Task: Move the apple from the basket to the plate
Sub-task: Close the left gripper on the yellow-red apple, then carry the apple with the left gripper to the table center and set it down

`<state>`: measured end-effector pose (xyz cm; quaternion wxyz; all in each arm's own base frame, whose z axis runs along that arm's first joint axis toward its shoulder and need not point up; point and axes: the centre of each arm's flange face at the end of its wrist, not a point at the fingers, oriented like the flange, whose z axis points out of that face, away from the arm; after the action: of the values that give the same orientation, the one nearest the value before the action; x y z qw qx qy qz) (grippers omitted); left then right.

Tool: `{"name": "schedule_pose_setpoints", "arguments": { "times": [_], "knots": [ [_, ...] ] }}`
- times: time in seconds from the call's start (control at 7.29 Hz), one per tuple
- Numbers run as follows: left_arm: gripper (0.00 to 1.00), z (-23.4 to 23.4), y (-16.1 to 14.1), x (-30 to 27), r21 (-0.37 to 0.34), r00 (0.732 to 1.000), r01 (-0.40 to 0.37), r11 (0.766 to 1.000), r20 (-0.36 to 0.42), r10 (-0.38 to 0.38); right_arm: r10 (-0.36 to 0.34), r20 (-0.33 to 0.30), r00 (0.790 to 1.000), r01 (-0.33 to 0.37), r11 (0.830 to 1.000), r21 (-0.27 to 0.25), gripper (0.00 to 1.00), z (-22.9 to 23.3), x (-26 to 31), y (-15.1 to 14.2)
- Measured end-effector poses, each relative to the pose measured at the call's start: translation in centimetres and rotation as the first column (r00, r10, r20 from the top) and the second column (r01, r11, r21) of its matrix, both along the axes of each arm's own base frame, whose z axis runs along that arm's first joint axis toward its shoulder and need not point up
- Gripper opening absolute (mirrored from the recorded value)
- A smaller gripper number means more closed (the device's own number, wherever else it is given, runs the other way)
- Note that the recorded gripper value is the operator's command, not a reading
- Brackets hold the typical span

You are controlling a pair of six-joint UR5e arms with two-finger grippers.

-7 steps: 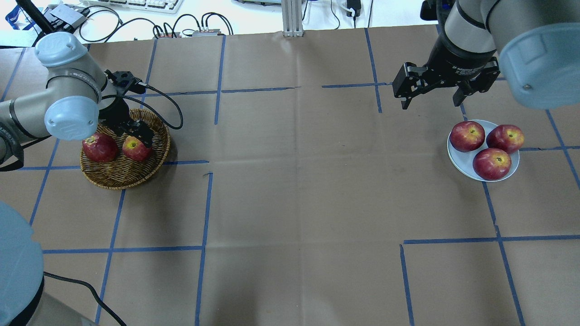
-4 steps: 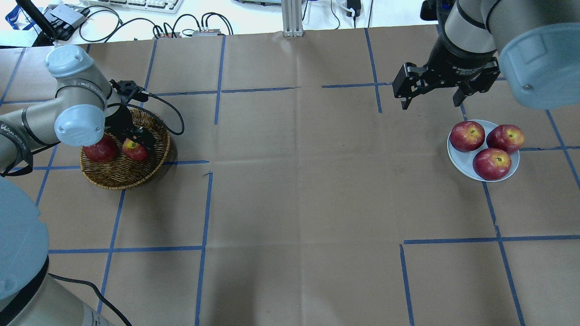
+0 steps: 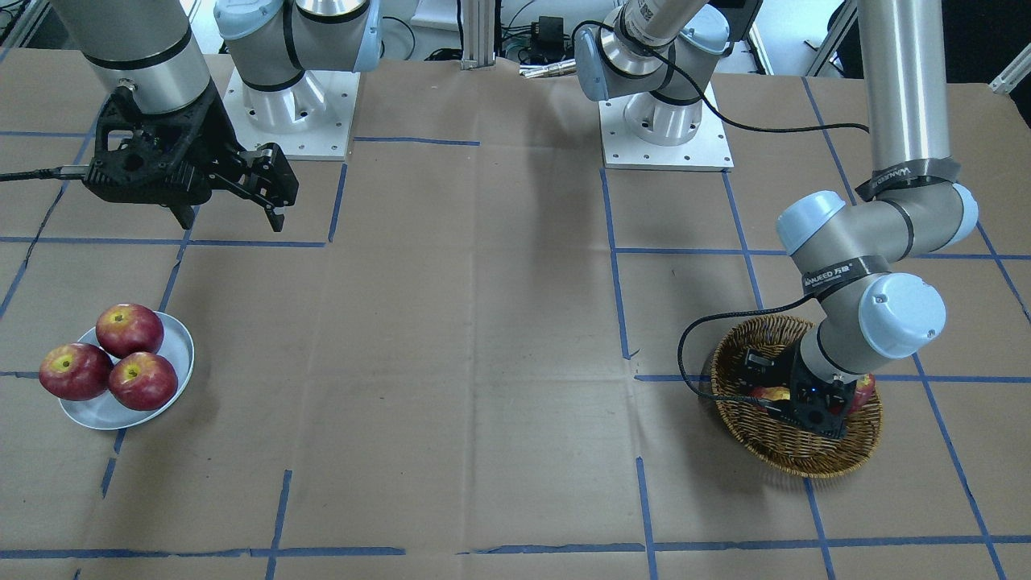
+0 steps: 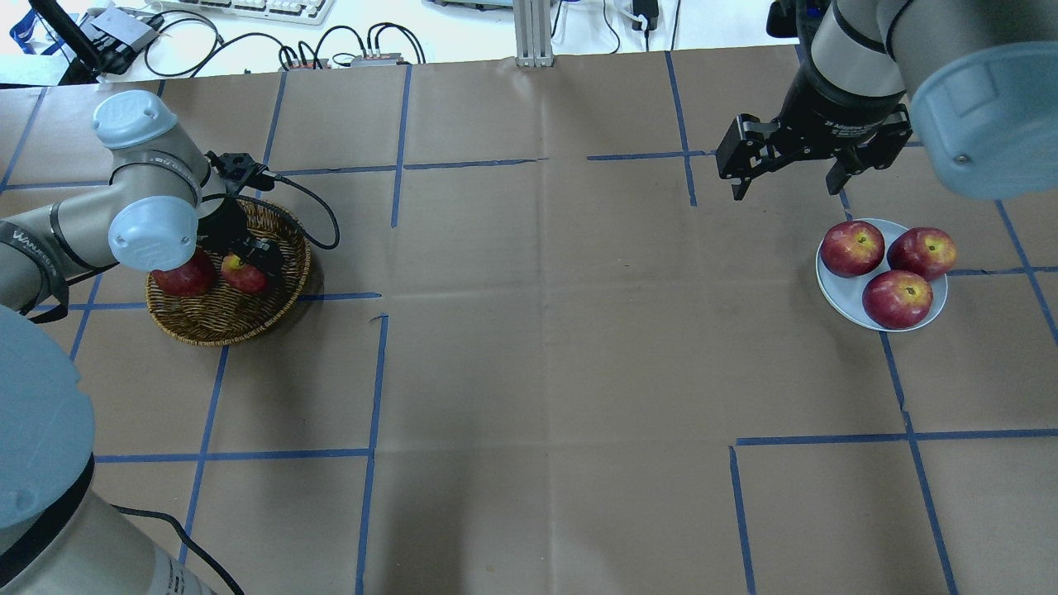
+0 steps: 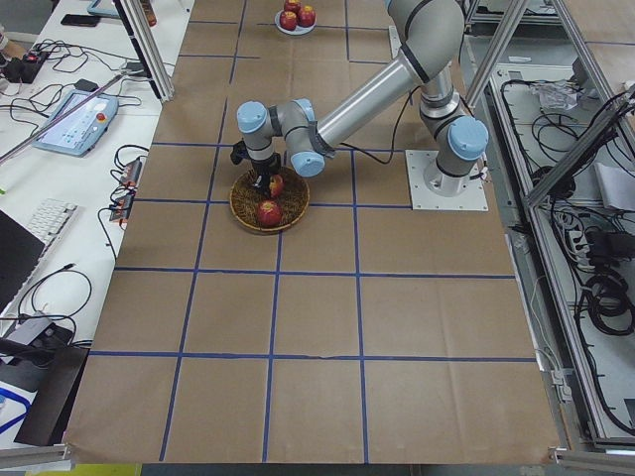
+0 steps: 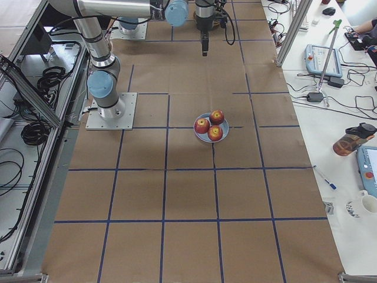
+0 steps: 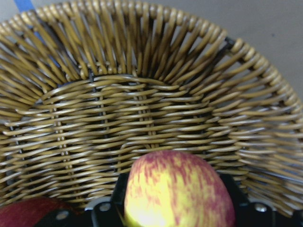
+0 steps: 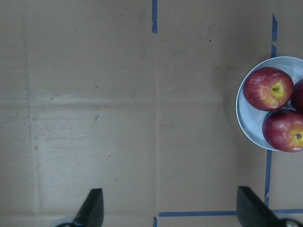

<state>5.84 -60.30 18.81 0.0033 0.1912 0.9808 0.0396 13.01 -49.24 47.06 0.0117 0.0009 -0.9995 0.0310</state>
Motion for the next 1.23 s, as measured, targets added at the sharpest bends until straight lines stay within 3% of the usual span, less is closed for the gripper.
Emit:
{"name": "schedule_pose_setpoints", "arguments": {
  "times": [0.27, 0.55, 0.96, 1.23],
  "knots": [
    [0.56, 2.5, -0.4, -0.8, -0.025, 1.0, -0.019, 1.0, 0.017, 0.019, 0.0, 0.0, 1.0, 0.0, 1.0, 0.0, 1.0, 0.0, 0.0, 0.0],
    [0.56, 7.0, 0.4, -6.3, -0.046, 0.995, -0.097, 0.994, 0.026, 0.098, -0.001, 0.0, 1.0, 0.001, 1.0, 0.0, 1.0, 0.0, 0.0, 0.0],
    [0.57, 8.1, 3.0, -23.0, -0.043, 0.955, -0.295, 0.955, 0.005, 0.295, -0.001, 0.0, 1.0, 0.001, 1.0, 0.001, 1.0, 0.0, 0.0, 0.0],
    [0.58, 5.8, 4.1, -33.6, -0.047, 0.933, -0.359, 0.932, 0.006, 0.36, -0.001, 0.0, 1.0, 0.001, 1.0, 0.002, 1.0, 0.0, 0.0, 0.0]
  ]
}}
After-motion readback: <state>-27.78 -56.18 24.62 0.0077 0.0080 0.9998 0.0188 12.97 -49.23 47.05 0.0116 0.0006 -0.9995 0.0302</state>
